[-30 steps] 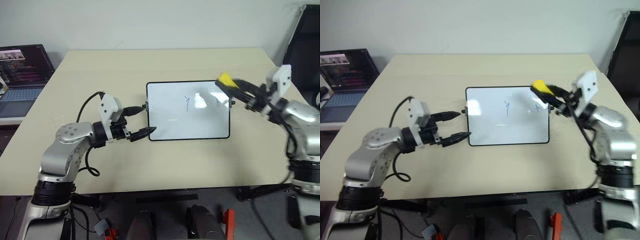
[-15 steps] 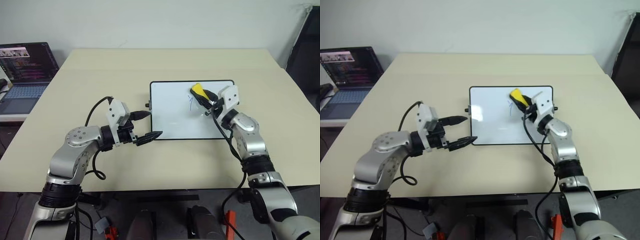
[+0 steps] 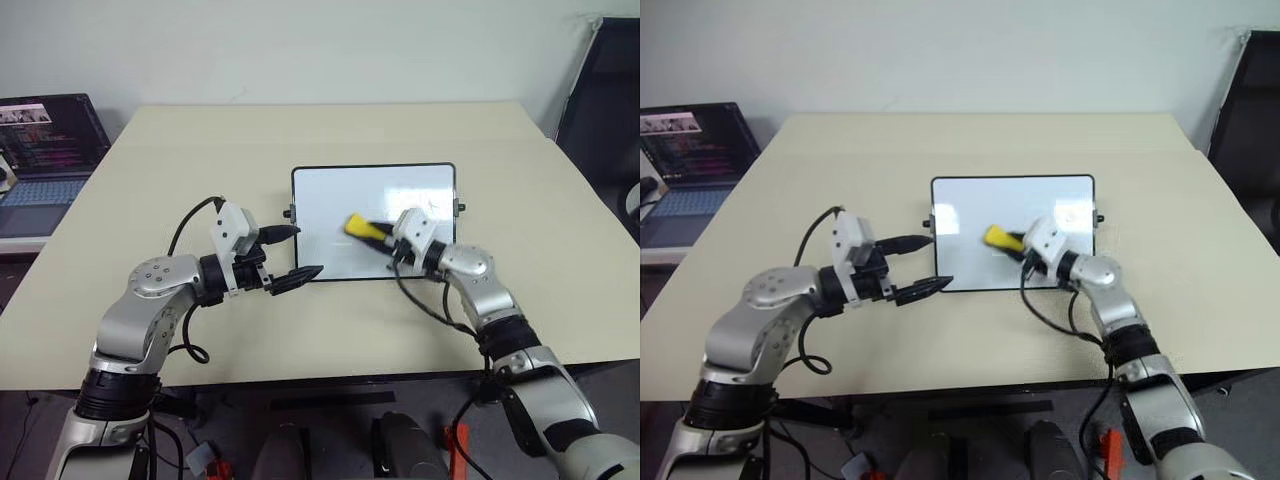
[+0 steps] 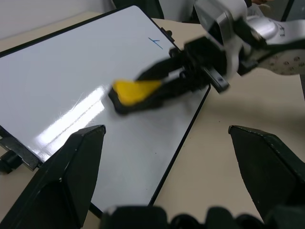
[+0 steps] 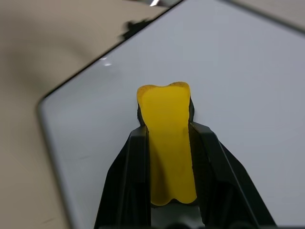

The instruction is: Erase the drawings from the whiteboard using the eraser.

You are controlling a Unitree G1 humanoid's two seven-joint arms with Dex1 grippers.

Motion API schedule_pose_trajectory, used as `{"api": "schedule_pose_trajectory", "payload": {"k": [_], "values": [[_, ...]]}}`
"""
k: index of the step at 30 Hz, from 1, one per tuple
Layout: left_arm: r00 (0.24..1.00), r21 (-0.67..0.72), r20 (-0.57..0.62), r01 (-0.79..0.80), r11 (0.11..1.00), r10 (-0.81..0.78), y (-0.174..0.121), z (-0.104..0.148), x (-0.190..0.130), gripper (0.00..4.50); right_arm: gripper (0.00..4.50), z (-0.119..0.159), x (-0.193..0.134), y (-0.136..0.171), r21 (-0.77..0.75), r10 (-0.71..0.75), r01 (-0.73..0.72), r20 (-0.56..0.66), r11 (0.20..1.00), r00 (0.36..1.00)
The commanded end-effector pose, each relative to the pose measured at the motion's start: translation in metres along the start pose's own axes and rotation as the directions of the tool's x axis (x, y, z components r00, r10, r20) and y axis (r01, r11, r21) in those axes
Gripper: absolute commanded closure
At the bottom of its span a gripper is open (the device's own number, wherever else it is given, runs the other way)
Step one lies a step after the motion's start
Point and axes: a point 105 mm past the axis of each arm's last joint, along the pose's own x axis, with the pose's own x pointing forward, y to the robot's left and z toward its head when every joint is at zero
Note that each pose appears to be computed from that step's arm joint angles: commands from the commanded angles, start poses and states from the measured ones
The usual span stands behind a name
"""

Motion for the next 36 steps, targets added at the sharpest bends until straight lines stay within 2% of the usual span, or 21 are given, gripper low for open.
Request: {"api": "schedule_pose_trajectory", "payload": {"k": [1,7,9,12,14,17,21,26,30,36], "values": [[1.0,0.048,0.031,0.0,0.999,-0.002,0.0,0.014,-0.002,0.0,3.74,-0.016,-0.008,-0.011,0.027,-0.049,0.052,-0.086,0.998,0.995],[0.999,0.053,0.036,0.011,0.999,-0.013,0.0,0.016,0.001,0.0,3.81,0.016,-0.018,-0.058,0.043,-0.229,0.228,0.019,0.973,0.973],[0.999,0.056,0.041,0.016,0.998,-0.019,0.0,0.018,0.001,0.0,3.81,0.039,-0.027,-0.063,0.088,-0.211,0.202,0.109,0.975,0.971],[0.999,0.062,0.043,0.017,0.998,-0.02,0.002,0.021,0.0,0.0,3.81,0.072,-0.054,-0.054,0.15,-0.073,0.044,0.192,0.988,0.979],[0.999,0.068,0.039,0.014,0.998,-0.017,0.005,0.022,-0.002,0.0,3.81,0.087,-0.076,-0.045,0.152,0.01,-0.04,0.194,0.988,0.981],[1.0,0.081,0.029,-0.001,0.997,-0.001,0.012,0.023,-0.007,0.0,3.81,0.1,-0.117,-0.054,0.123,0.008,-0.024,0.13,0.992,0.992],[0.999,0.088,0.029,-0.022,0.996,0.02,0.022,0.025,-0.013,0.0,3.81,0.088,-0.175,-0.071,0.086,-0.058,0.065,-0.074,0.994,0.996],[1.0,0.095,0.01,-0.029,0.995,0.028,0.028,0.023,-0.017,0.0,3.81,0.049,-0.23,-0.083,0.029,-0.123,0.142,-0.352,0.989,0.928],[1.0,0.099,0.001,-0.029,0.995,0.029,0.031,0.025,-0.021,0.0,3.82,0.05,-0.252,-0.101,-0.01,-0.21,0.222,-0.367,0.975,0.906],[1.0,0.098,-0.001,-0.017,0.995,0.017,0.029,0.028,-0.022,0.0,3.82,0.044,-0.251,-0.102,-0.01,-0.195,0.205,-0.363,0.979,0.911]]}}
